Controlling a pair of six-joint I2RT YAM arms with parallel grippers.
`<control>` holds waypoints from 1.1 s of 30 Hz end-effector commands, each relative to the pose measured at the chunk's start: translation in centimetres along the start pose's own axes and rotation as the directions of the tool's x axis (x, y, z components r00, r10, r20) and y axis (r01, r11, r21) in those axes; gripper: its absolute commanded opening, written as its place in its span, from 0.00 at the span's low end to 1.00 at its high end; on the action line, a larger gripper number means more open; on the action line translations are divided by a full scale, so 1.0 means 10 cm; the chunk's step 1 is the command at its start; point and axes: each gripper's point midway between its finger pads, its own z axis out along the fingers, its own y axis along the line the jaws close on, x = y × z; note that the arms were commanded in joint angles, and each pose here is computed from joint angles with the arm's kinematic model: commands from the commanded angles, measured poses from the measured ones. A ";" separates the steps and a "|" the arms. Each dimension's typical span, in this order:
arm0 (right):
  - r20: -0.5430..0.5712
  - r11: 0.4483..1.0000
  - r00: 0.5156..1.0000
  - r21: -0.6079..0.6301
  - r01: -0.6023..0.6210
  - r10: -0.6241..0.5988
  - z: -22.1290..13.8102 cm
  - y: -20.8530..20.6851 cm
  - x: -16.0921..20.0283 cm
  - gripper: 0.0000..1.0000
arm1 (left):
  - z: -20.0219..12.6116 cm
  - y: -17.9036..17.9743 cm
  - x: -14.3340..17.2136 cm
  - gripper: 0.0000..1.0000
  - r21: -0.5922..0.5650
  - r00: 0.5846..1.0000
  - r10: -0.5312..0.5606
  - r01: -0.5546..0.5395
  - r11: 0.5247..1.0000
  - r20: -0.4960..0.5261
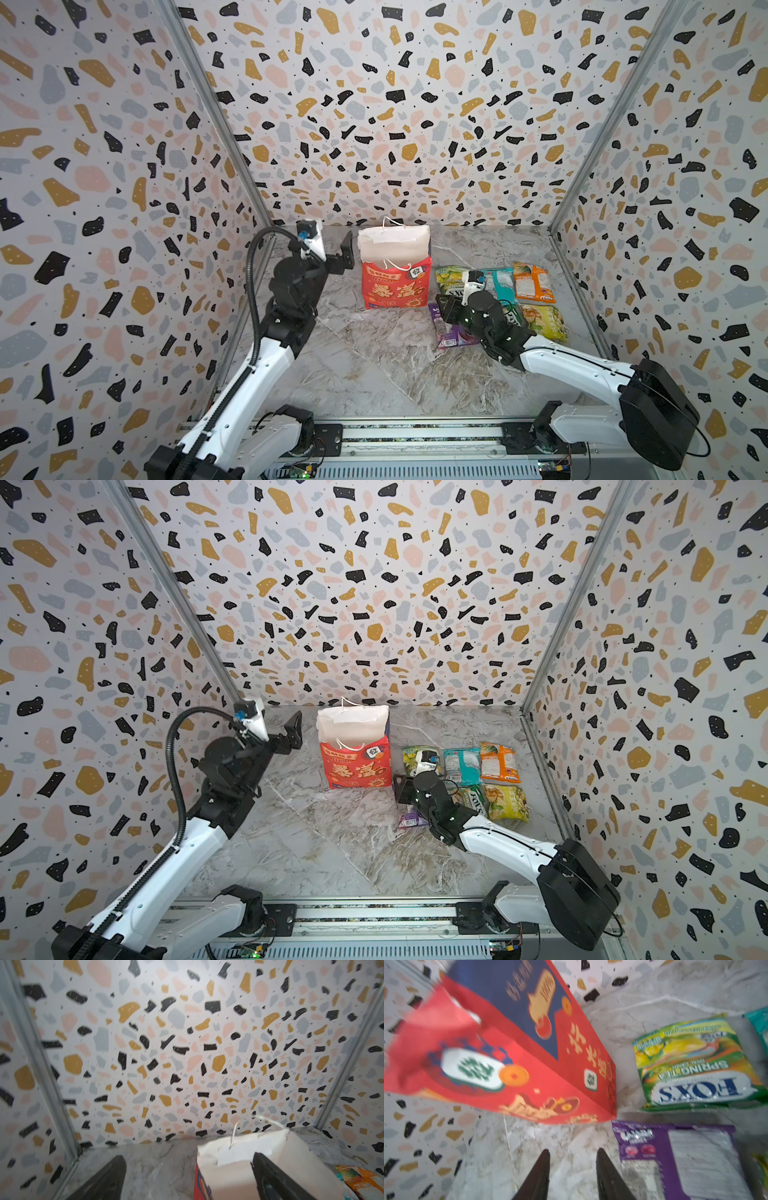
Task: Take the snacks out of the paper bag
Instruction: Reset both arms
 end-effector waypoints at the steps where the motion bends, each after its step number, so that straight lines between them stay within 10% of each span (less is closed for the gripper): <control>1: -0.084 0.977 0.977 -0.105 0.185 -0.194 -0.06 0.12 0.17 0.35 | -0.18 0.30 0.04 0.92 -0.155 0.979 -0.155 0.174 0.972 0.129; 9: -0.264 0.967 0.930 -0.070 0.244 -0.254 0.21 -0.06 0.61 0.18 | -0.21 0.47 0.81 0.94 -0.250 0.997 -0.076 0.072 0.966 -0.007; 33: -0.169 0.935 0.985 0.353 0.037 0.024 0.62 -0.77 0.62 0.16 | -0.13 0.51 0.99 0.97 -0.271 1.000 -0.024 0.019 0.962 -0.016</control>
